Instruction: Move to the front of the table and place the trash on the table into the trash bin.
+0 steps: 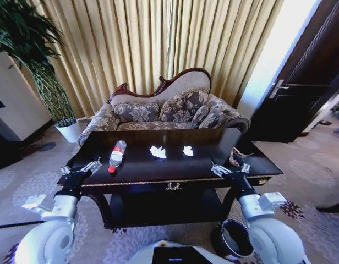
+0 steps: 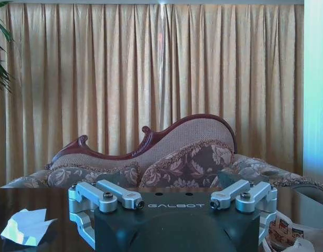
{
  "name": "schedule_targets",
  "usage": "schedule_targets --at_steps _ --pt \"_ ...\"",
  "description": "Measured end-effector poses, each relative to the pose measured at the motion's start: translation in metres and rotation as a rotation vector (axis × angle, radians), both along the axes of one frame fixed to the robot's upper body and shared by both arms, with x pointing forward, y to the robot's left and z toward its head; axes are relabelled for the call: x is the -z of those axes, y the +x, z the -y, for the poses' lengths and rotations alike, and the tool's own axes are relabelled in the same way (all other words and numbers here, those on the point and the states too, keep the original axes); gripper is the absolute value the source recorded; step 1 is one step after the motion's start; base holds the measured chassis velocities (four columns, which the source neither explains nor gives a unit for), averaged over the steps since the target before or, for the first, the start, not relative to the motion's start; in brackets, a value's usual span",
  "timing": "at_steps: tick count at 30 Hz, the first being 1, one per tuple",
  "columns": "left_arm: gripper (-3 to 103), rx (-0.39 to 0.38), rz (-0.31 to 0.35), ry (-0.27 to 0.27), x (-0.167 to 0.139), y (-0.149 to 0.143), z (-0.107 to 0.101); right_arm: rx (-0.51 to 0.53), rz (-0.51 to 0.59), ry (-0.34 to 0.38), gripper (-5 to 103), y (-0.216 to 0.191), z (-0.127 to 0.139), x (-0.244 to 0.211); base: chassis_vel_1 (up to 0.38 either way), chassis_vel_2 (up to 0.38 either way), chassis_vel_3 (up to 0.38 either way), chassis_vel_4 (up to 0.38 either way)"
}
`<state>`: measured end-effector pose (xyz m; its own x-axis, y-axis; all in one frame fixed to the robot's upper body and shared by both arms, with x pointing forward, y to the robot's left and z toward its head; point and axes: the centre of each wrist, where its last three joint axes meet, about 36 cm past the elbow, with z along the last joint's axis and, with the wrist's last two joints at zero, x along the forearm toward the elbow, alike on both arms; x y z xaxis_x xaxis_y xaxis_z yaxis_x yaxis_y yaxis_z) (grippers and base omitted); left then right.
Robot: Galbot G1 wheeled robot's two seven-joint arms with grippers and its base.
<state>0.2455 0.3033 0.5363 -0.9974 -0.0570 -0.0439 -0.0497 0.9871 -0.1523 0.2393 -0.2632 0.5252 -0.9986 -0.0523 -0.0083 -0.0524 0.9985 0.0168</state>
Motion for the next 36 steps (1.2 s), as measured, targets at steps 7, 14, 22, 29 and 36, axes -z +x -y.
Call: schedule_targets --at_steps 7,14,22,29,36 --pt "100 0.002 0.002 0.001 -0.0006 -0.0003 0.0003 -0.001 -0.003 0.005 100 -0.0003 -0.0002 0.0003 0.002 -0.007 0.000 0.005" --pt "100 0.004 0.003 0.001 -0.0006 -0.0002 0.0004 -0.001 -0.004 0.007 100 -0.0004 0.0000 0.0003 0.002 -0.007 0.000 0.005" --pt "100 0.007 0.005 0.001 -0.0008 -0.0002 0.0006 -0.003 -0.005 0.007 100 -0.0006 0.0002 0.0004 0.000 0.000 0.000 0.000" --pt "100 0.007 0.005 0.003 -0.0008 -0.0004 0.0003 -0.009 -0.005 0.008 100 -0.0007 -0.0001 0.0005 -0.003 -0.007 0.004 0.007" --pt "100 0.008 0.007 0.004 -0.0008 -0.0004 0.0003 -0.012 -0.005 0.006 100 -0.0008 -0.0003 0.0006 -0.012 -0.013 0.022 0.019"
